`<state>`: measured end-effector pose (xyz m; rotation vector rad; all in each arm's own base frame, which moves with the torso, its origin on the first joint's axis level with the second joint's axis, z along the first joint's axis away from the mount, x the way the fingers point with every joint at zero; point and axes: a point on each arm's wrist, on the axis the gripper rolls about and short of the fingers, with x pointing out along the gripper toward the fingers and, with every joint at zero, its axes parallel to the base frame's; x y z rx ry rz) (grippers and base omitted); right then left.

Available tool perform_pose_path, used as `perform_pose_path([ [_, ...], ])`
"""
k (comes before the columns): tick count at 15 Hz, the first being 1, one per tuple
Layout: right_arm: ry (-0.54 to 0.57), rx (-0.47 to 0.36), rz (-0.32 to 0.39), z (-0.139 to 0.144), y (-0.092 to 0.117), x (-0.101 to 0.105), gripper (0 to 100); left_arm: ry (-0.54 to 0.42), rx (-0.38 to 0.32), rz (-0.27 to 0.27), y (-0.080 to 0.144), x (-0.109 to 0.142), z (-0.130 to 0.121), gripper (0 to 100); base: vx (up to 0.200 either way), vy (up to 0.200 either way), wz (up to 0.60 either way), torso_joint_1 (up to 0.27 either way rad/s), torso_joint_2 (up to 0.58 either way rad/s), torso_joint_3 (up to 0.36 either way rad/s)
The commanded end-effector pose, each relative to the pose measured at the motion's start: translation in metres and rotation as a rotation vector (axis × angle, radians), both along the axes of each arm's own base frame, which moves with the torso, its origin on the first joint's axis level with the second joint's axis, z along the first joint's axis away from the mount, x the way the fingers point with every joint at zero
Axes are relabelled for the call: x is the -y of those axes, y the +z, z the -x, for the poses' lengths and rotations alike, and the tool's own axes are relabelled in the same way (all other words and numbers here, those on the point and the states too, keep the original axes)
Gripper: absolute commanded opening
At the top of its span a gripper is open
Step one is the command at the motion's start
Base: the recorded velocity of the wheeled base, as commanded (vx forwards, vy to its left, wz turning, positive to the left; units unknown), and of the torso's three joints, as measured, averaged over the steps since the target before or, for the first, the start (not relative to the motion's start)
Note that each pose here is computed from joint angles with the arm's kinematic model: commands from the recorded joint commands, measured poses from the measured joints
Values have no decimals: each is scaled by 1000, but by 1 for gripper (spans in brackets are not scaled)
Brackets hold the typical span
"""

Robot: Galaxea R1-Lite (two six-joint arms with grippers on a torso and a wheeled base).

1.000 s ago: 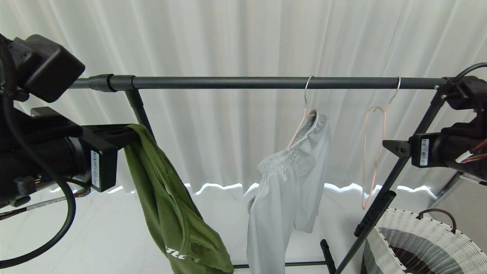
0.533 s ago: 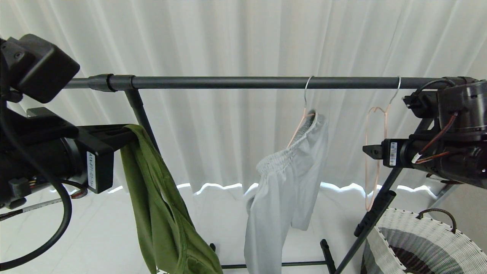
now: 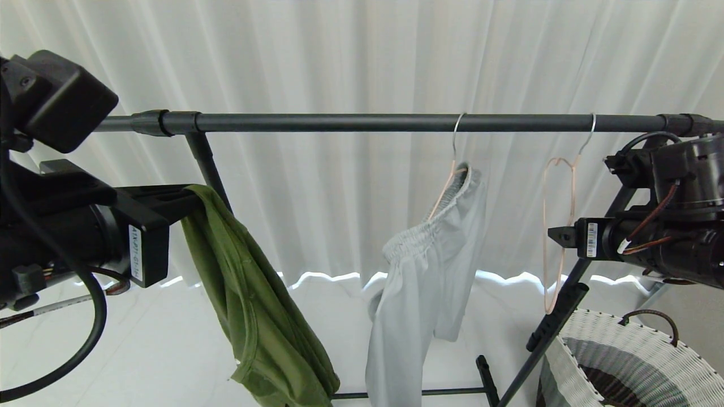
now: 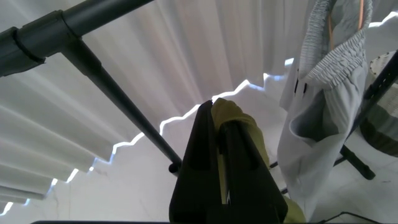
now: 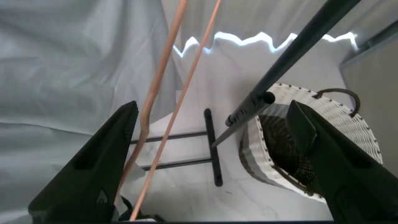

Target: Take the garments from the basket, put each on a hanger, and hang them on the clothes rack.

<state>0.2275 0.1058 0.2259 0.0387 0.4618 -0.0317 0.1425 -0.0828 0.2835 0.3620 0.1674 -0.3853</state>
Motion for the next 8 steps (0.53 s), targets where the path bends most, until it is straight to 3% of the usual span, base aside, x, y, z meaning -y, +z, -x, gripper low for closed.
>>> perform_pose_path([
  [1,-1,-1,1,0,0,0,100,0,-1,-1,0,0,0,0,0,0,0,0,0,0],
  [8,-11,-24,12,-5,-7,0,100,-2,0,1,0,0,0,0,0,0,0,0,0,0],
])
